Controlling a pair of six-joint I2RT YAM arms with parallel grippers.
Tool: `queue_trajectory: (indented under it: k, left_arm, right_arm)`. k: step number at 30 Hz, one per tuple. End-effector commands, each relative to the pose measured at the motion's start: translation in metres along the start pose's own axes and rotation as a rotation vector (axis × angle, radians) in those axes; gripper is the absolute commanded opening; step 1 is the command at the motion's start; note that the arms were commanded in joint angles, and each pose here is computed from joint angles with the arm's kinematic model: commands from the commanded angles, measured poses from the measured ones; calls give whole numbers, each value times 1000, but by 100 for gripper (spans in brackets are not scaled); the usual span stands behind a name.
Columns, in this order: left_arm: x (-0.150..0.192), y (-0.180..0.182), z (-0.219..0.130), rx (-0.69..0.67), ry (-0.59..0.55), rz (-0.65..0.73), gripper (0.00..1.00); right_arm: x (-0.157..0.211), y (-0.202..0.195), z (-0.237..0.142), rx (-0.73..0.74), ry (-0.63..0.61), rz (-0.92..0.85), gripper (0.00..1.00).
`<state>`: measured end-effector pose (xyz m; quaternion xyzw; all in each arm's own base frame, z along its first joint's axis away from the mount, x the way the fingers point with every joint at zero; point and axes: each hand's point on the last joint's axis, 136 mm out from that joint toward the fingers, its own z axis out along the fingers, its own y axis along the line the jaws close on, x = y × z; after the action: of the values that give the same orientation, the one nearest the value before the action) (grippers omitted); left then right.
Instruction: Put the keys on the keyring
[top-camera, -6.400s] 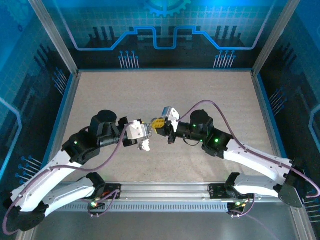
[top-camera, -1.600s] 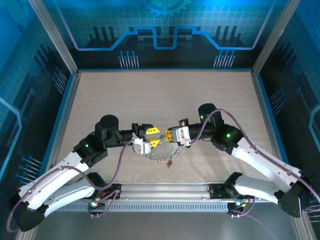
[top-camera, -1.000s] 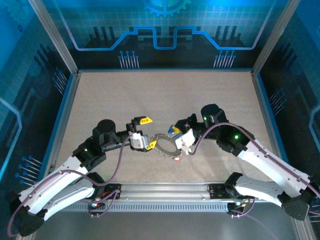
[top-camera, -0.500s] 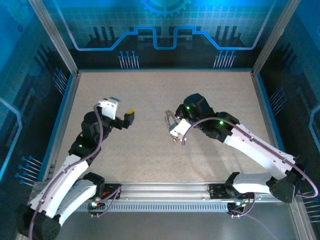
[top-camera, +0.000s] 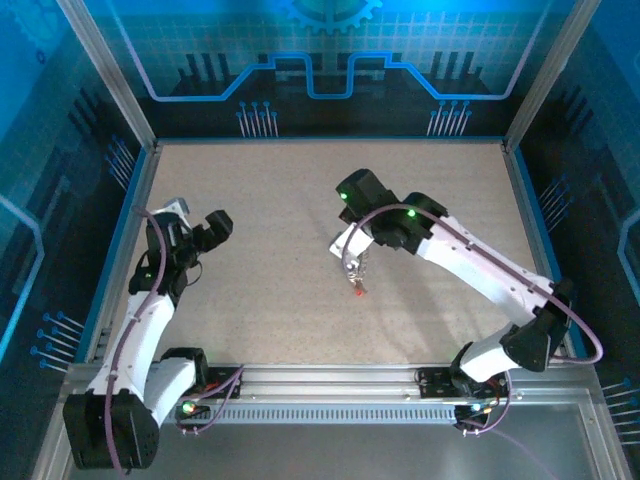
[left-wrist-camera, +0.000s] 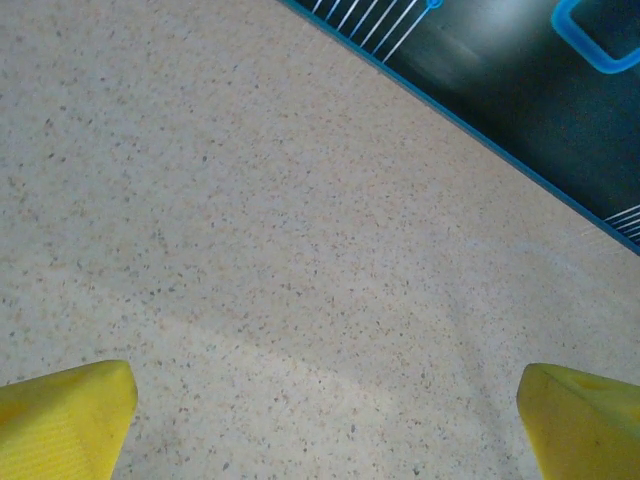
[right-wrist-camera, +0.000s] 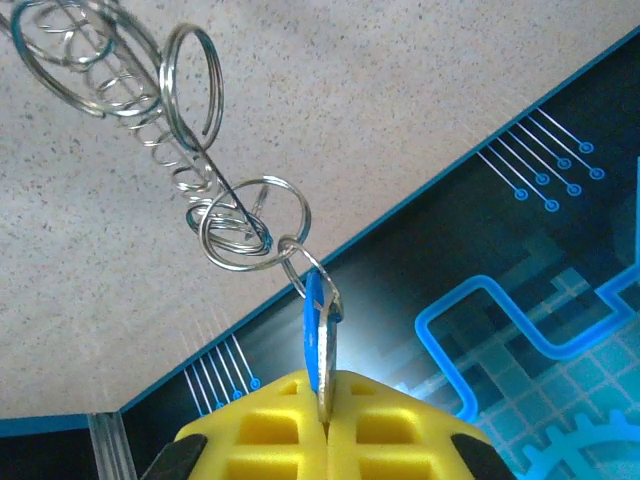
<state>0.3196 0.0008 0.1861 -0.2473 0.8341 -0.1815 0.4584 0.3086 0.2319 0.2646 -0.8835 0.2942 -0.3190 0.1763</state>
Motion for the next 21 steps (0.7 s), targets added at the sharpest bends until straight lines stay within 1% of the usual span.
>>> queue_trajectory:
  k: [1, 4, 6, 10, 12, 15, 18, 21]
  left_arm:
    - [-6, -2, -6, -11, 32, -93, 99]
    - [-4, 0, -5, -18, 42, -111, 99]
    - [-4, 2, -5, -22, 48, -115, 99]
    - [-8, 7, -10, -57, 43, -110, 99]
    - [-12, 5, -11, -55, 35, -98, 99]
    - [-15, 2, -14, -45, 37, -93, 99]
    - [-15, 1, -13, -29, 30, -81, 99]
    - [-14, 7, -12, -52, 17, -91, 99]
  right_arm:
    - [-14, 0, -3, -71, -50, 162, 0]
    - [-28, -4, 7, -128, -62, 264, 0]
    - [-40, -12, 12, -138, -85, 330, 0]
    - [-69, -36, 10, -179, -235, 529, 0]
    - [-78, -40, 14, -207, -276, 598, 0]
    - [-87, -37, 22, -273, -332, 669, 0]
    - [-90, -29, 30, -333, -336, 718, 0]
    - [-92, -24, 37, -357, -360, 778, 0]
